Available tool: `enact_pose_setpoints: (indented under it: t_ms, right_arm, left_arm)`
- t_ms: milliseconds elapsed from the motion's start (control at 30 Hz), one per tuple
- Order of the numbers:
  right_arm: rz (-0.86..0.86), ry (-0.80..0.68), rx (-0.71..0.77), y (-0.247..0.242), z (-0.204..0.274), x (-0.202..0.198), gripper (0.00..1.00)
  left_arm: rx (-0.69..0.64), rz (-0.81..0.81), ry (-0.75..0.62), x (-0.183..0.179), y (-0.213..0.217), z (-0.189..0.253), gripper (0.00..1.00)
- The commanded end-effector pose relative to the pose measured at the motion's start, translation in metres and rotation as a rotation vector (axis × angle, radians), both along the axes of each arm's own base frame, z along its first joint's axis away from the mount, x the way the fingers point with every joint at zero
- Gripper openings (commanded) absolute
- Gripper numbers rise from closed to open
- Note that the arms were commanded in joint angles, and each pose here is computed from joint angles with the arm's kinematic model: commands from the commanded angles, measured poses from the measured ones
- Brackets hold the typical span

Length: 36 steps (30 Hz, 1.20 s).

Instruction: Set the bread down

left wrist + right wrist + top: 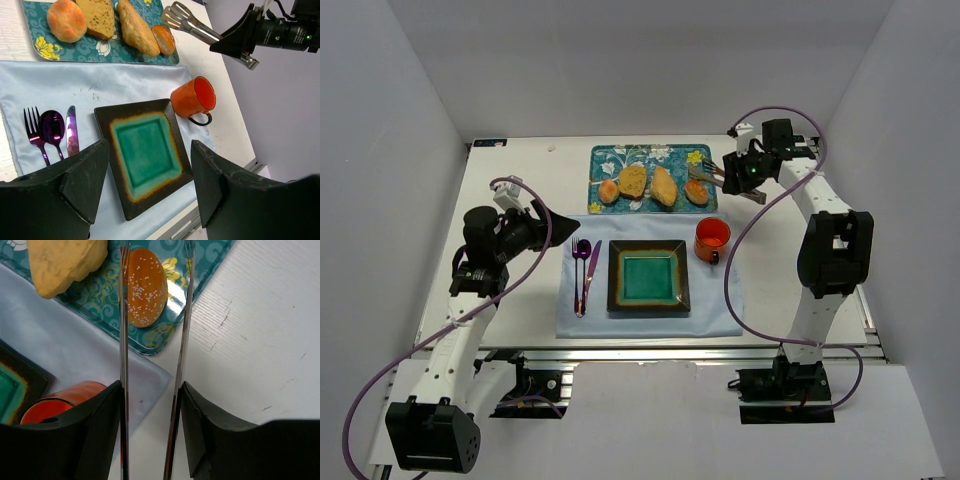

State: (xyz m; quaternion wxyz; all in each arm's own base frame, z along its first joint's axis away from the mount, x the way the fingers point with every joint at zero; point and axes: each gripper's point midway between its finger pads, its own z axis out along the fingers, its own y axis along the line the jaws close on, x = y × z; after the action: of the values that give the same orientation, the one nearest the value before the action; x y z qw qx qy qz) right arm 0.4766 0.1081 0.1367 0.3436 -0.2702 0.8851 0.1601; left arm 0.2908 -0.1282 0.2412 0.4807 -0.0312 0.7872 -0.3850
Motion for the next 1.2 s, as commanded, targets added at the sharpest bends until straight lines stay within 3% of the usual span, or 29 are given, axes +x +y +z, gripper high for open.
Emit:
enact_pose_setpoints:
  t_ms: [0,233,867,967,1067,1167]
  right_arm:
    - [0.044,-0.029,0.030,0.012,0.023,-0.003,0.54]
    - [0.058,0.083,-0.012,0.013,-0.008,-0.028,0.53]
    - [0.017,0.090,-0.108,0.001,-0.029,-0.023,0.55]
    - [0.034,0.107,-0.094,0.005,-0.029,-0.027,0.48]
    - [0.057,0.101,-0.070,0.010,-0.022,-0.030,0.30]
    - [0.072,0.075,-0.046,0.014,-0.009,-0.028,0.20]
  left_arm:
    - [0.011,0.005,-0.047,0.001,0.002,0.016,0.75]
    - [0.004,0.006,-0.050,0.001,0.002,0.016,0.75]
    - [0.005,0.015,-0.057,-0.003,0.003,0.017,0.75]
    - [0.005,0.014,-0.060,-0.002,0.003,0.019,0.75]
    - [0.005,0.012,-0.065,-0.002,0.003,0.021,0.75]
    - [0.005,0.010,-0.067,-0.001,0.002,0.022,0.75]
